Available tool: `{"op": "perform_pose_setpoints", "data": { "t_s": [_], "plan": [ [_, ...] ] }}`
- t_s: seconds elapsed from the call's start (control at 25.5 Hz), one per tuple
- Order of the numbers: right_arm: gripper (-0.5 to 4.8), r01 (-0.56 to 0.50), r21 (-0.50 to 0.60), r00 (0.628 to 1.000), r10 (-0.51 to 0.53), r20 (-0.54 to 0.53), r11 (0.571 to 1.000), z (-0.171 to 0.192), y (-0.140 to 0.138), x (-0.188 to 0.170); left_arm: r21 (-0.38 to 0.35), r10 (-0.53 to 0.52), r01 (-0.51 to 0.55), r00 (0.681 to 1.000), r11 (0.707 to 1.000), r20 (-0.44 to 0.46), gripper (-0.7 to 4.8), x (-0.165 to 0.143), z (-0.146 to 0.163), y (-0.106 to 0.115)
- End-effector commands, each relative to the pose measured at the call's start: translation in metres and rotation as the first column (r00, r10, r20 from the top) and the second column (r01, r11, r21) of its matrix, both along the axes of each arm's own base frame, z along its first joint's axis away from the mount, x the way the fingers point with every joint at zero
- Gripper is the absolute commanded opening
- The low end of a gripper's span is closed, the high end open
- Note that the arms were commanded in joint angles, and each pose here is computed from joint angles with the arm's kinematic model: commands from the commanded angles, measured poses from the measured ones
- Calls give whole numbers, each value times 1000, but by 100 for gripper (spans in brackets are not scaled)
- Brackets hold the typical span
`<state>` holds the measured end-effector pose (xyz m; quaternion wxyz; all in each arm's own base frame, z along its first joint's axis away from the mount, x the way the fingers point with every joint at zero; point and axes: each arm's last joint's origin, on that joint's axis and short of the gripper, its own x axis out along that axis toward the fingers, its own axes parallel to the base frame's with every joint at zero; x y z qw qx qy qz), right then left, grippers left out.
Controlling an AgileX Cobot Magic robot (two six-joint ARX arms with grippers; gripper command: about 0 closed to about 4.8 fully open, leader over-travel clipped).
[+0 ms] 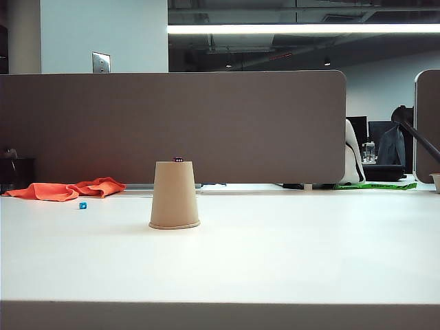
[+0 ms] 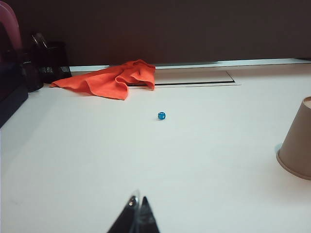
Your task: Throw the dice onto the paper cup, compare its value with the values of the other dice on the table, place the die with the higher value on the paper cup, and take no action if both dice have the same value.
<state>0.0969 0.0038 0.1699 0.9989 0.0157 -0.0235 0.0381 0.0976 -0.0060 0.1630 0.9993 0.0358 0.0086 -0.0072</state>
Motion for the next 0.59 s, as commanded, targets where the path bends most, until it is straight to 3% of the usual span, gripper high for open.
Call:
{"op": "perform_pose_setpoints", "data": {
  "t_s": [0.04, 0.59],
  "plan": [
    [-6, 13, -3, 1000, -13, 8, 1000, 0, -1, 0, -5, 5, -5, 1000, 1000, 18, -5, 0, 2, 0],
    [-5, 14, -3, 1000, -14, 8, 1000, 0, -1, 0, -4, 4, -4, 1000, 1000, 11, -5, 0, 2, 0]
  ]
}}
